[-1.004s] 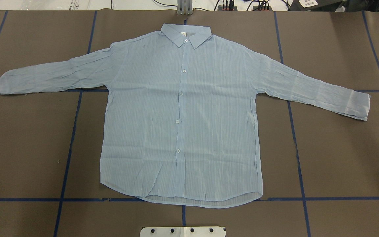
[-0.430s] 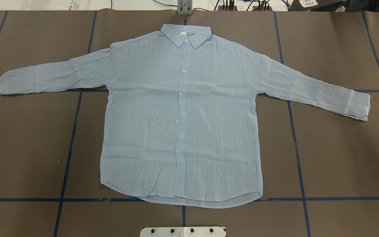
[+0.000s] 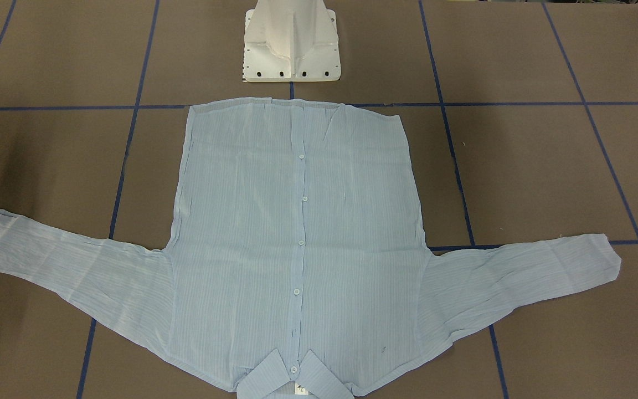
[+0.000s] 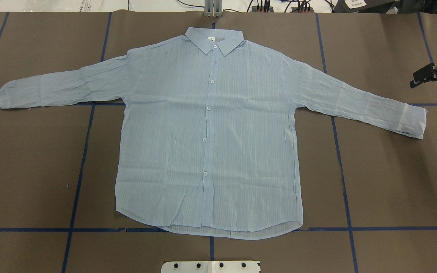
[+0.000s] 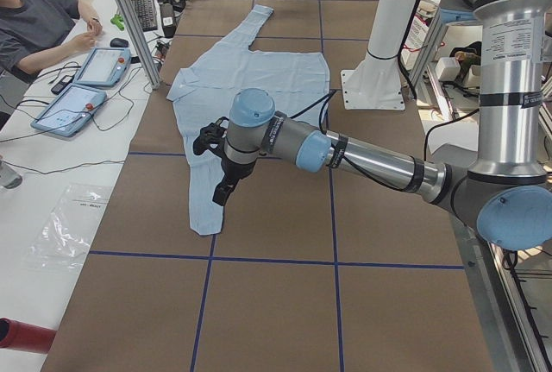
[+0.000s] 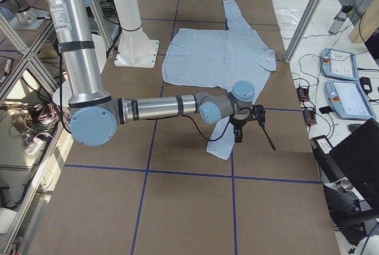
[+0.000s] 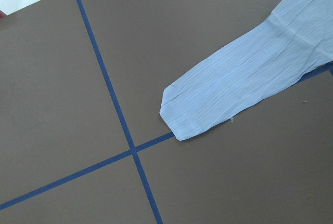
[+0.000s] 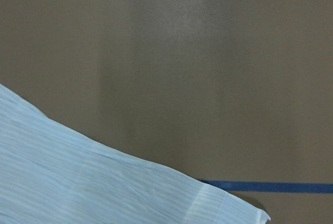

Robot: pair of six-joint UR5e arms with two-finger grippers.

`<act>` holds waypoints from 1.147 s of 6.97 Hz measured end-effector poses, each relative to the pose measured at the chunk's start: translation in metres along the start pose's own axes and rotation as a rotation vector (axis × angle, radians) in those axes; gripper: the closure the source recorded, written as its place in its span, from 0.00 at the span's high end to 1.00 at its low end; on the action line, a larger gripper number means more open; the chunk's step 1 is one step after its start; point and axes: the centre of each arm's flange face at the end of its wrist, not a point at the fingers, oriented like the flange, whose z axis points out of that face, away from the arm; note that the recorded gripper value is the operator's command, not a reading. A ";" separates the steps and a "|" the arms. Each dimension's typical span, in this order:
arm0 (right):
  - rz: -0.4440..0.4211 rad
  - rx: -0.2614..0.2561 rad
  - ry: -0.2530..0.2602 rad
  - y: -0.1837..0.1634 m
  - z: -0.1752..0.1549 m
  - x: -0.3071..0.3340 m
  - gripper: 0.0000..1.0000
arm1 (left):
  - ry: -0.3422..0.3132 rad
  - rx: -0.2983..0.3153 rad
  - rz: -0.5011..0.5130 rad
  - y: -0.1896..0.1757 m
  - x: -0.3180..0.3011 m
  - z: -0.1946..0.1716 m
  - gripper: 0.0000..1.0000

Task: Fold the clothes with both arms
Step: 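Lower the right gripper to the cuff of the sleeve nearest it and grasp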

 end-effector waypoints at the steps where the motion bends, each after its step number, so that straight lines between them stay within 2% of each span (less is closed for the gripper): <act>1: 0.038 -0.006 0.011 0.009 0.024 0.014 0.94 | 0.001 0.002 0.002 0.000 0.001 -0.001 1.00; 3: 0.078 -0.020 0.062 0.023 0.054 0.027 0.90 | 0.001 0.003 0.005 -0.001 0.001 -0.001 1.00; 5: 0.086 -0.040 0.088 0.035 0.074 0.035 0.78 | 0.000 0.004 0.007 0.000 0.001 -0.002 1.00; 6: 0.085 -0.047 0.094 0.040 0.081 0.039 0.66 | 0.000 0.003 0.008 0.001 0.000 -0.001 1.00; 7: 0.087 -0.052 0.097 0.043 0.085 0.043 0.44 | 0.001 0.002 0.007 0.003 0.000 -0.001 1.00; 8: 0.089 -0.054 0.099 0.044 0.086 0.044 0.09 | 0.001 0.002 0.008 0.005 0.000 0.000 1.00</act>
